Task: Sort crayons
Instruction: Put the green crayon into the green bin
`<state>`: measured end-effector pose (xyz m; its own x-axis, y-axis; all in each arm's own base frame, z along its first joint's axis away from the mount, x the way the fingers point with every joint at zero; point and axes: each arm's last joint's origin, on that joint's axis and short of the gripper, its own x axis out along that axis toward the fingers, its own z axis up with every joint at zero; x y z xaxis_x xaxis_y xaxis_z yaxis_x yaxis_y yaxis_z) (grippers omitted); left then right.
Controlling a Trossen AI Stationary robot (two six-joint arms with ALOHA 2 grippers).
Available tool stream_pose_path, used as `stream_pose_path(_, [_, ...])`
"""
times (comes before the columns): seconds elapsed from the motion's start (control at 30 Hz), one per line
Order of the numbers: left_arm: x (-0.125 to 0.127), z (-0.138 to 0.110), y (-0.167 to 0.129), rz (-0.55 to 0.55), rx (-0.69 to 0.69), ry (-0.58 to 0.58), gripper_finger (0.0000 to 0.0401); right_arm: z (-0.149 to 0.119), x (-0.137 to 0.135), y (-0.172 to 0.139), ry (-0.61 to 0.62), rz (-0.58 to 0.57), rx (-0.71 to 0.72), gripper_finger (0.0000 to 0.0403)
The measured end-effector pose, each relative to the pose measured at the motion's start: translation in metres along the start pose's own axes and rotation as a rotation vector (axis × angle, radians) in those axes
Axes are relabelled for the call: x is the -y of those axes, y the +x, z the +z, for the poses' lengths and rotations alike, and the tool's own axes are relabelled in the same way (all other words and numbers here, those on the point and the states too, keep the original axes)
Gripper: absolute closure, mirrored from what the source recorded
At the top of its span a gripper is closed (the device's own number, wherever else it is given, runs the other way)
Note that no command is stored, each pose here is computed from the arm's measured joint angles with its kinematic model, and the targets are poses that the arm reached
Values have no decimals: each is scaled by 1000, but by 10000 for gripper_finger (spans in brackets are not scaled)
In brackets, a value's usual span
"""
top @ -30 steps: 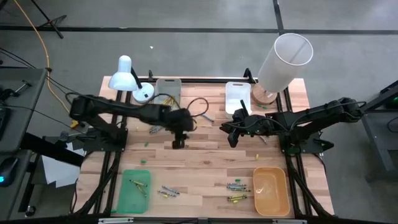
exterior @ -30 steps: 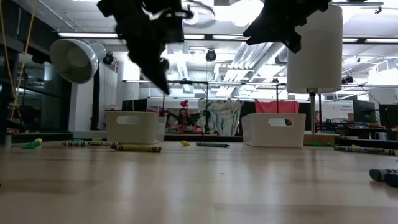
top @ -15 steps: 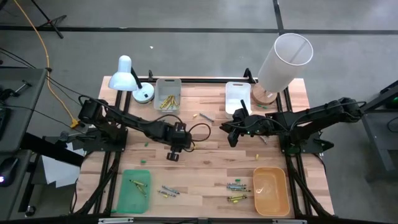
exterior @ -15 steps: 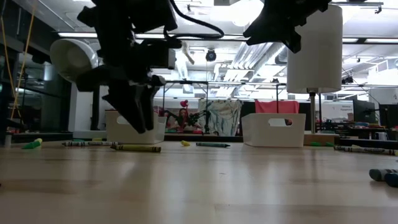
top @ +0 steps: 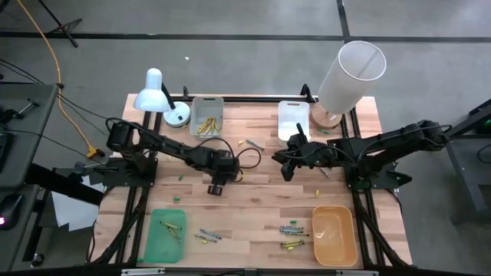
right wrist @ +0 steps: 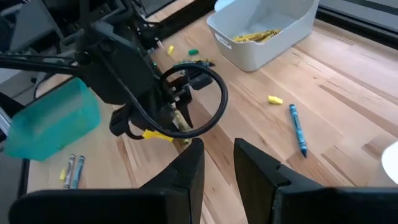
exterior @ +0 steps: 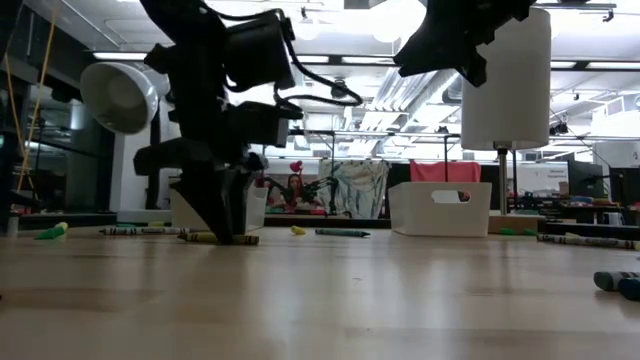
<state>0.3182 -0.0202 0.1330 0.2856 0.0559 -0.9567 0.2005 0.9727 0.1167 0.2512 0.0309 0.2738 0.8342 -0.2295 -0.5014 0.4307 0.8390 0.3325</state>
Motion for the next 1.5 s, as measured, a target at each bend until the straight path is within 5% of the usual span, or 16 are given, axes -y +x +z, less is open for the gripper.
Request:
stream_pose_path(0.23, [4,-3,9,-32,-50,12,295,-1,1,0,3,-3,-10,323])
stream_pose_path(0.43, [4,-6,7,-56,-87,-39,390,-1,1,0,3,-3,-13,323])
stream_pose_path(0.67, [3,-13,-20,-62,-78,-98,398,0,0,0,7,6,-3,323])
stream_pose_path(1.13, [15,-7,-178,40,696,-279,401,12,-10,-1,-52,124,98,323])
stream_pose_path(1.3, [25,-4,-191,147,840,-337,401,15,-13,-2,-76,180,123,323])
stream_pose_path(1.5, [28,-2,-179,113,998,-413,401,20,-17,-3,-96,227,165,323])
